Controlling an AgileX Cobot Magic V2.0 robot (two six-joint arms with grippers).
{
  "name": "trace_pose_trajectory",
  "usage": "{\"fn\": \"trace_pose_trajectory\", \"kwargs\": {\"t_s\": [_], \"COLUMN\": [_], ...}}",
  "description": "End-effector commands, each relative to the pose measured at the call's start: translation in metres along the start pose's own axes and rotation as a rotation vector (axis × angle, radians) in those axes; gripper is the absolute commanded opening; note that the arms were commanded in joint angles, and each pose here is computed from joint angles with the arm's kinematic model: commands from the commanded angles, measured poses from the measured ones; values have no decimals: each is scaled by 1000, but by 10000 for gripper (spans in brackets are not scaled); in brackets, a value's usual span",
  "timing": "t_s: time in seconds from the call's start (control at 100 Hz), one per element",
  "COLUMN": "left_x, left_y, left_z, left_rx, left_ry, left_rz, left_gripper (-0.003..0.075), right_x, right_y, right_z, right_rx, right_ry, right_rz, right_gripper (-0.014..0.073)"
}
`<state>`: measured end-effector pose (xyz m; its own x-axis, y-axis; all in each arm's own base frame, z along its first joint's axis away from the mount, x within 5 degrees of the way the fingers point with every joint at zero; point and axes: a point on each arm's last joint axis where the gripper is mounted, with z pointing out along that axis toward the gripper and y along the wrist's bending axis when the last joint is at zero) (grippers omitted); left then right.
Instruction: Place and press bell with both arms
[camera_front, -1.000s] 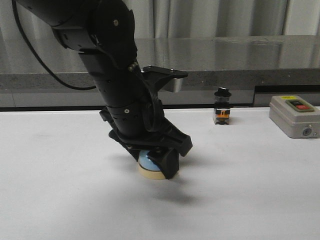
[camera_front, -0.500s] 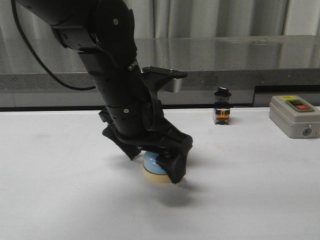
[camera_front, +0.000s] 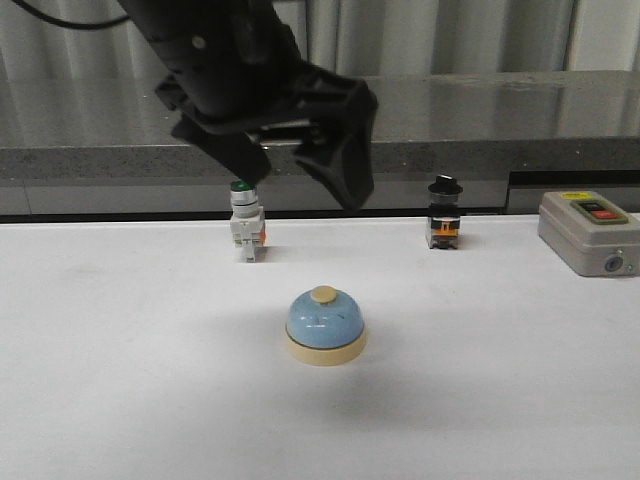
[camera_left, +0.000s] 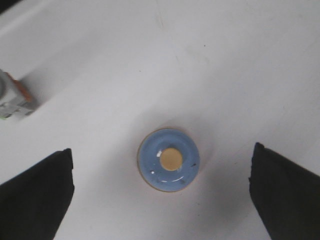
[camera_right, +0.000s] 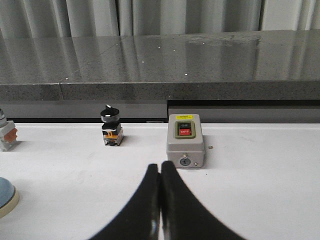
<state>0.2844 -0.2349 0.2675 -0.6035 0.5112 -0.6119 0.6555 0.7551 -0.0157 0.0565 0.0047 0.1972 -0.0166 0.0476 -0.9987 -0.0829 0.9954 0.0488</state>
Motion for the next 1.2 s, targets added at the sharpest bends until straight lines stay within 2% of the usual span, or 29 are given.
{"fn": "trace_pose_trajectory", "kwargs": {"t_s": [0.0,0.18,0.4,0.57,0.74,0.86,0.93,1.19], "left_x": [-11,13,56,88,120,141,153,181], "left_y": [10,44,80,86,72,60,53,35], "left_z": [-44,-89,-139,-165,-185,-197,-204,-223], "left_rx": [-21,-110,-254,-332,-362,-370,-375,-390], "left_ry": [-157,-252,-365,-414,-484,-534,-569,-678], "left_rz": [-41,-128,-260,-314,-316,-306,-299,-275], "left_gripper": [682,682,682,682,662,569,478,-11], "right_x": [-13,-13,-13,-13,-13,-13,-13,-13], "right_y": [0,0,0,0,0,0,0,0], "right_z": [-2,-2,-2,-2,-2,-2,-2,-2], "right_rx": [0,0,0,0,0,0,0,0], "right_ry": [-112,-112,-112,-112,-112,-112,-112,-112], "right_rz": [-21,-21,-21,-21,-21,-21,-21,-21], "right_gripper": [-60,-60,-60,-60,-60,-60,-60,-60]}}
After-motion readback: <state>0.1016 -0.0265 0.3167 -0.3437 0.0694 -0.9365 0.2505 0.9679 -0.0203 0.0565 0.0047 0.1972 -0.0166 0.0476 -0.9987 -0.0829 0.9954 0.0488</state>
